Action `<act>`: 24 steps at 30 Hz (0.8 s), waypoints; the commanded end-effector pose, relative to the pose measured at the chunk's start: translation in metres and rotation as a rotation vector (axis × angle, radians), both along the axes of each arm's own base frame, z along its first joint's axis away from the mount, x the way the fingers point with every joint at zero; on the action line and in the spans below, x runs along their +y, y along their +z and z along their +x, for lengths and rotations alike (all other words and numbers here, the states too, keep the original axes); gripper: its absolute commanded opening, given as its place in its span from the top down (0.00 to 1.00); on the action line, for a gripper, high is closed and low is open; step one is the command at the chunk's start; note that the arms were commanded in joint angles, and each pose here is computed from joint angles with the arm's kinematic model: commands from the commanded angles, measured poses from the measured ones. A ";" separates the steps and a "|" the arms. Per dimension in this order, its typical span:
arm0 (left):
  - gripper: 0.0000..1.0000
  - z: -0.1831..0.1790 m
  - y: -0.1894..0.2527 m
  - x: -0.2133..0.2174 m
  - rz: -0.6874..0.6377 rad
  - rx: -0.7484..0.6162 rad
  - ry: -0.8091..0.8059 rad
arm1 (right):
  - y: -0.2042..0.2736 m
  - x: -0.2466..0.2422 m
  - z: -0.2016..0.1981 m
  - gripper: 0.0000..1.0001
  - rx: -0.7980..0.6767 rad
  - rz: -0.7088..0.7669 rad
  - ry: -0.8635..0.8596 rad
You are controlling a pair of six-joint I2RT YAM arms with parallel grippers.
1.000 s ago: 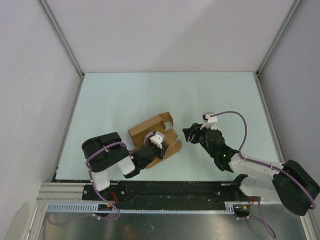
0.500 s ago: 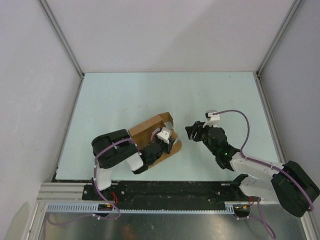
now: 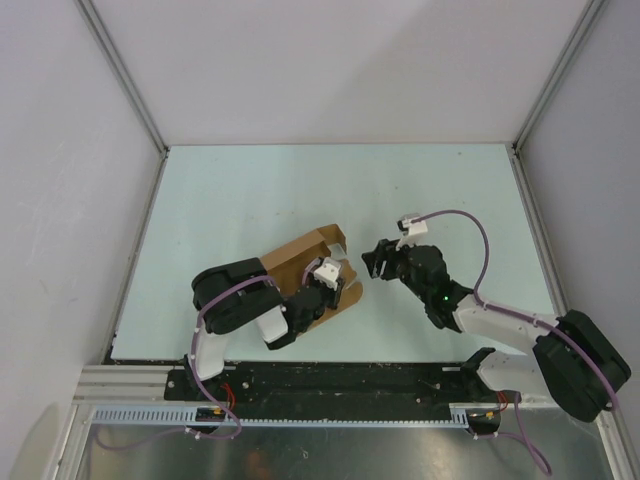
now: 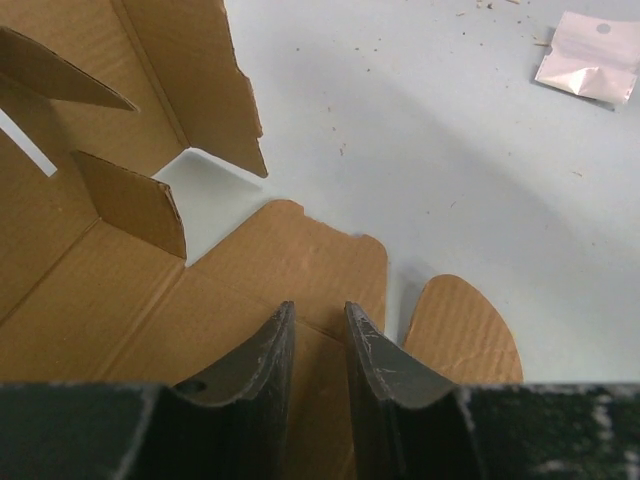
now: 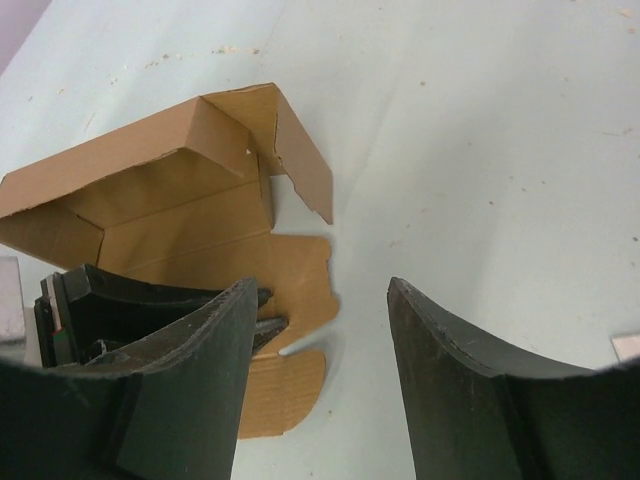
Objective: Fold the paper box
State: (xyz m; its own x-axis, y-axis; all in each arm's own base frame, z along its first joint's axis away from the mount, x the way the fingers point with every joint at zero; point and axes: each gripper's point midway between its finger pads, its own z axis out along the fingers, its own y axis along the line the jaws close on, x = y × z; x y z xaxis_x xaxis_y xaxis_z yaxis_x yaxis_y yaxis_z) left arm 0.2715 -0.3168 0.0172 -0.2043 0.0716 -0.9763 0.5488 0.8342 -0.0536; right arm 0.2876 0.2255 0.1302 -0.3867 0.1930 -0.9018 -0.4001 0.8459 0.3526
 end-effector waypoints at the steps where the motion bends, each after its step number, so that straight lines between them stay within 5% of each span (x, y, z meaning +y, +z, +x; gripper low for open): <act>1: 0.69 0.005 0.042 -0.001 -0.169 -0.117 0.030 | 0.016 0.018 0.013 0.39 -0.026 -0.031 0.063; 24: 0.73 -0.022 0.024 -0.001 -0.119 -0.099 -0.124 | 0.019 0.064 0.061 0.34 0.083 -0.113 0.221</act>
State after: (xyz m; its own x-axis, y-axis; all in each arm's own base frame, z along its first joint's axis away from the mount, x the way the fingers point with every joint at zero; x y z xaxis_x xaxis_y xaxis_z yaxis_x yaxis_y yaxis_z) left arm 0.2572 -0.3053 0.0143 -0.1912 0.0700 -0.9791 0.5857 0.8086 -0.0565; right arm 0.3412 0.2793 0.1415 -0.4901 0.0174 -0.8715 -0.5216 0.7952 0.3093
